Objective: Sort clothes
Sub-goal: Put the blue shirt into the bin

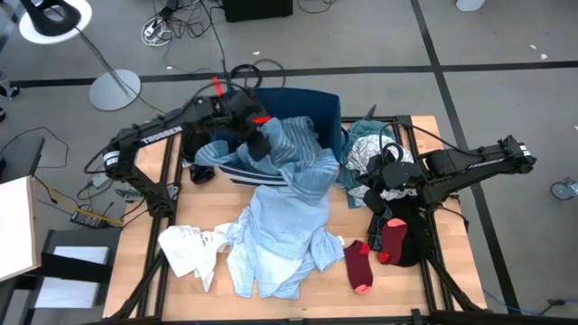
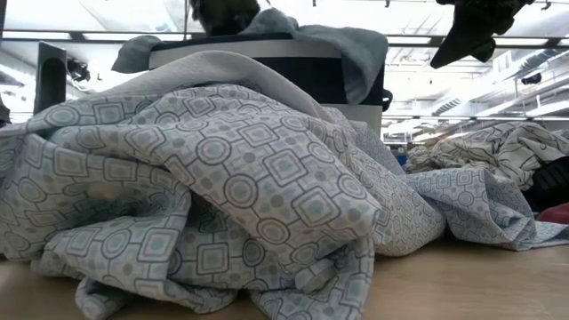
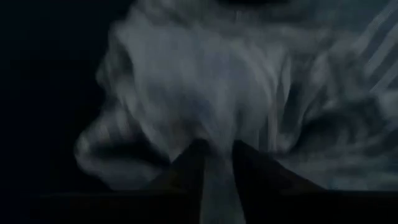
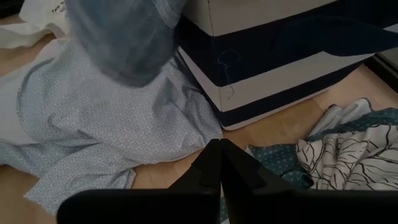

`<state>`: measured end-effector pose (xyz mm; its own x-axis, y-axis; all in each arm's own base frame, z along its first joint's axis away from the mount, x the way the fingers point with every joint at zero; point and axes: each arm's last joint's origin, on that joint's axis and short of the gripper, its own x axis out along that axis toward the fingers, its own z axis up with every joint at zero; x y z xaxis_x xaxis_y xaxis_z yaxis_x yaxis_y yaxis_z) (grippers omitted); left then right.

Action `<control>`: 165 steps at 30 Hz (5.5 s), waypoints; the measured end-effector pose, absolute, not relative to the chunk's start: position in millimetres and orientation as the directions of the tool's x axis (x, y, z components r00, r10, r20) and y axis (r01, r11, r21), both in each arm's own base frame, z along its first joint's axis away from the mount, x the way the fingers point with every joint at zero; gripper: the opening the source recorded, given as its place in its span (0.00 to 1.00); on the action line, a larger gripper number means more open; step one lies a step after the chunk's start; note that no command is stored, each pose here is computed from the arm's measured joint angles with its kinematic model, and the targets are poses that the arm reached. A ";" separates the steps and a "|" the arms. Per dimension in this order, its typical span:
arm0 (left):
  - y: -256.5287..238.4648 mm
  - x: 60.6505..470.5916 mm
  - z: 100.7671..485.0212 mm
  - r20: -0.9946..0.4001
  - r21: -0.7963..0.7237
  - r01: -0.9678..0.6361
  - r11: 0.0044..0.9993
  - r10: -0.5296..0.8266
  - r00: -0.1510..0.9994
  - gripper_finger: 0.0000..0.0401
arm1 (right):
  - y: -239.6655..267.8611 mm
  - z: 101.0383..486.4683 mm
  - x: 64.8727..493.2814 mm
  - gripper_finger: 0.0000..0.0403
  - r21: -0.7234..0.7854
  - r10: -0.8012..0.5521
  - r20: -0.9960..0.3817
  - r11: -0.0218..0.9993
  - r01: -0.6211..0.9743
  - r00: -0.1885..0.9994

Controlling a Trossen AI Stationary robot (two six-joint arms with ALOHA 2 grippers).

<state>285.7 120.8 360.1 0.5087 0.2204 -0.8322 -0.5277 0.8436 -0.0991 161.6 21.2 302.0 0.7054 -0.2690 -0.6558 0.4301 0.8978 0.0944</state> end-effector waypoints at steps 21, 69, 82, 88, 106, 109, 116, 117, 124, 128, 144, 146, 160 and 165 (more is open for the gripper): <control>131.1 307.4 347.2 -0.747 -0.090 -0.538 0.838 0.301 0.593 0.33 | 21.2 302.0 161.6 0.01 0.093 -0.269 -0.656 0.898 0.429 0.705; 93.4 280.1 398.5 -0.656 -0.033 -0.532 0.846 0.384 0.650 0.33 | 21.2 301.8 161.4 0.01 0.087 -0.269 -0.658 0.900 0.426 0.703; 28.3 178.4 404.2 -0.332 -0.124 -0.409 0.904 0.350 0.876 0.33 | 21.1 301.4 161.1 0.01 0.077 -0.270 -0.661 0.904 0.421 0.700; 14.7 124.2 388.1 -0.190 -0.213 -0.345 0.914 0.308 0.932 0.33 | 21.1 301.4 161.1 0.01 0.076 -0.270 -0.661 0.904 0.420 0.700; 11.8 52.0 328.4 -0.198 -0.295 -0.456 0.840 0.413 0.889 0.33 | 21.2 302.0 161.6 0.01 0.081 -0.269 -0.656 0.904 0.420 0.705; 12.8 48.8 322.7 -0.247 -0.316 -0.508 0.801 0.447 0.860 0.33 | 21.3 302.0 161.7 0.01 0.081 -0.269 -0.656 0.904 0.420 0.706; 12.8 54.3 317.4 -0.313 -0.318 -0.537 0.781 0.448 0.837 0.33 | 21.1 302.3 161.9 0.01 0.078 -0.275 -0.652 0.902 0.424 0.707; 12.8 56.2 317.2 -0.320 -0.313 -0.540 0.781 0.448 0.834 0.33 | 21.1 302.3 161.9 0.01 0.078 -0.276 -0.651 0.902 0.424 0.707; 12.4 73.8 312.2 -0.403 -0.260 -0.557 0.789 0.435 0.805 0.32 | 21.1 302.6 162.1 0.01 0.080 -0.276 -0.648 0.902 0.424 0.709; 11.5 80.5 314.4 -0.391 -0.280 -0.527 0.802 0.406 0.826 0.24 | 21.1 302.5 162.1 0.01 0.080 -0.276 -0.648 0.902 0.424 0.709; 17.6 127.2 358.4 0.027 -0.172 -0.453 0.875 0.464 0.886 0.00 | 21.2 303.3 162.9 0.01 0.073 -0.279 -0.640 0.905 0.418 0.716; 21.7 140.3 360.6 0.060 -0.151 -0.465 0.872 0.478 0.877 0.00 | 21.3 304.1 163.6 0.01 0.071 -0.277 -0.633 0.909 0.411 0.723; 70.4 233.6 323.1 0.021 -0.178 -0.500 0.848 0.511 0.859 0.01 | 21.9 307.3 166.5 0.01 0.073 -0.271 -0.602 0.918 0.390 0.751; 80.9 256.8 296.2 -0.081 -0.205 -0.460 0.864 0.453 0.888 0.07 | 21.9 307.2 166.5 0.01 0.086 -0.271 -0.602 0.913 0.399 0.751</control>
<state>256.8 80.9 296.2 0.8876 0.4533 -0.0814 -0.4600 0.8640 -0.2050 166.5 21.9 307.2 0.7506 -0.2713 -0.6025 0.3992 0.9128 0.0862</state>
